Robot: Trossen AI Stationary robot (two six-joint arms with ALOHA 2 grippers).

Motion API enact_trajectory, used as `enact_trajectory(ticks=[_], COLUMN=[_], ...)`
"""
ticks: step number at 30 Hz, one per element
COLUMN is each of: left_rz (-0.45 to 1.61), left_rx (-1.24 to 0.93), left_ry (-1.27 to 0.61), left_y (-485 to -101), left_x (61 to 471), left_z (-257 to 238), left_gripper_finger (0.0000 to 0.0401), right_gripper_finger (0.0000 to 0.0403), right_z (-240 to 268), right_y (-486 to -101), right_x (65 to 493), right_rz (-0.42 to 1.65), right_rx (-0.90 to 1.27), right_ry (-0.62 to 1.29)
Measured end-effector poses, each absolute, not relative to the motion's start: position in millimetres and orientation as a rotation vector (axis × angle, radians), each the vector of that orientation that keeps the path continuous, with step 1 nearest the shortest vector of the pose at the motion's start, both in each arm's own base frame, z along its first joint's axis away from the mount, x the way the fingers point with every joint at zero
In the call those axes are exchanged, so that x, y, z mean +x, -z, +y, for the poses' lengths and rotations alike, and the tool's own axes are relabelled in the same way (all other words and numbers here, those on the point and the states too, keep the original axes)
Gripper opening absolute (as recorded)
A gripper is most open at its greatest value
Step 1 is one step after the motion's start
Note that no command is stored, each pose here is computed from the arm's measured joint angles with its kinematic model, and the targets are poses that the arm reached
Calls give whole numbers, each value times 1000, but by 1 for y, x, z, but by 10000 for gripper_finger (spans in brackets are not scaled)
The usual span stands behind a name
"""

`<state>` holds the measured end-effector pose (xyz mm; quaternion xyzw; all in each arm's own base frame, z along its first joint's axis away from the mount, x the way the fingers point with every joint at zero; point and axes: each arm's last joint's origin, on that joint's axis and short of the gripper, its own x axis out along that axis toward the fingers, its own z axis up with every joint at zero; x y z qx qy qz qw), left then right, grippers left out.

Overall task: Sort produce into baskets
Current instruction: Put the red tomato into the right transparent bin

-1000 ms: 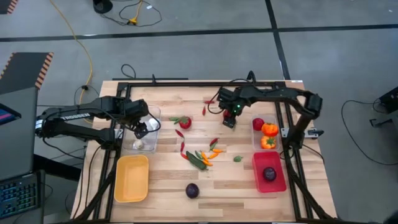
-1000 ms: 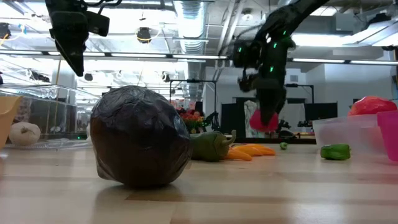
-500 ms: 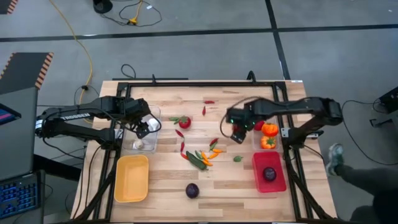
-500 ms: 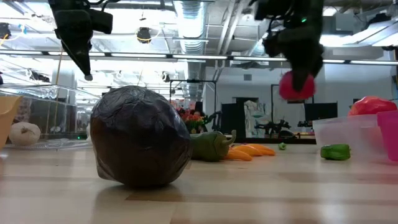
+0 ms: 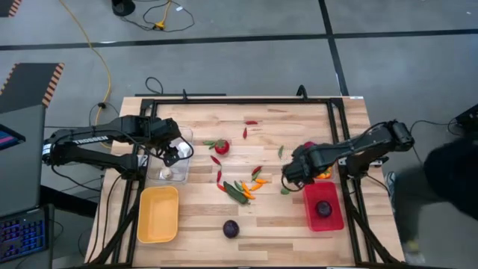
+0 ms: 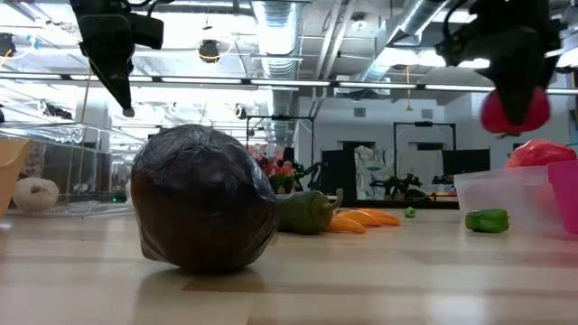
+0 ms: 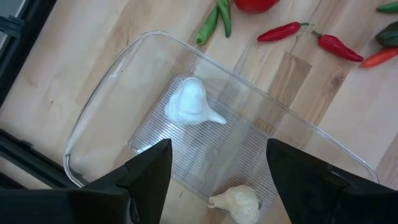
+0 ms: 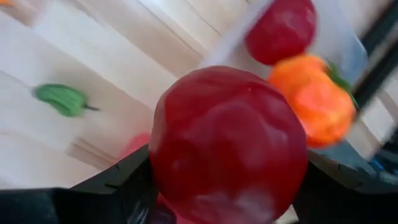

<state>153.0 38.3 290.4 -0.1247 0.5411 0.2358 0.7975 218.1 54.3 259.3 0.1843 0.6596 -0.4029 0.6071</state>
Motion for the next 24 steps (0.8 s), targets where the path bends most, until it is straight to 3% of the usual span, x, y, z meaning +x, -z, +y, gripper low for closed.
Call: enact_trajectory(ticks=[13,24], left_rz=[1162,1162], left_rx=[-267,-267], left_ry=[-506,-506], left_y=[-290,-290], left_x=[153,153], left_z=[38,38], left_gripper_finger=[249,249], right_gripper_finger=[317,335], right_z=[65,63], right_y=[-235,-218], right_x=[208,208], right_rz=[1566,1575], right_rx=[376,359], right_ry=[1024,968])
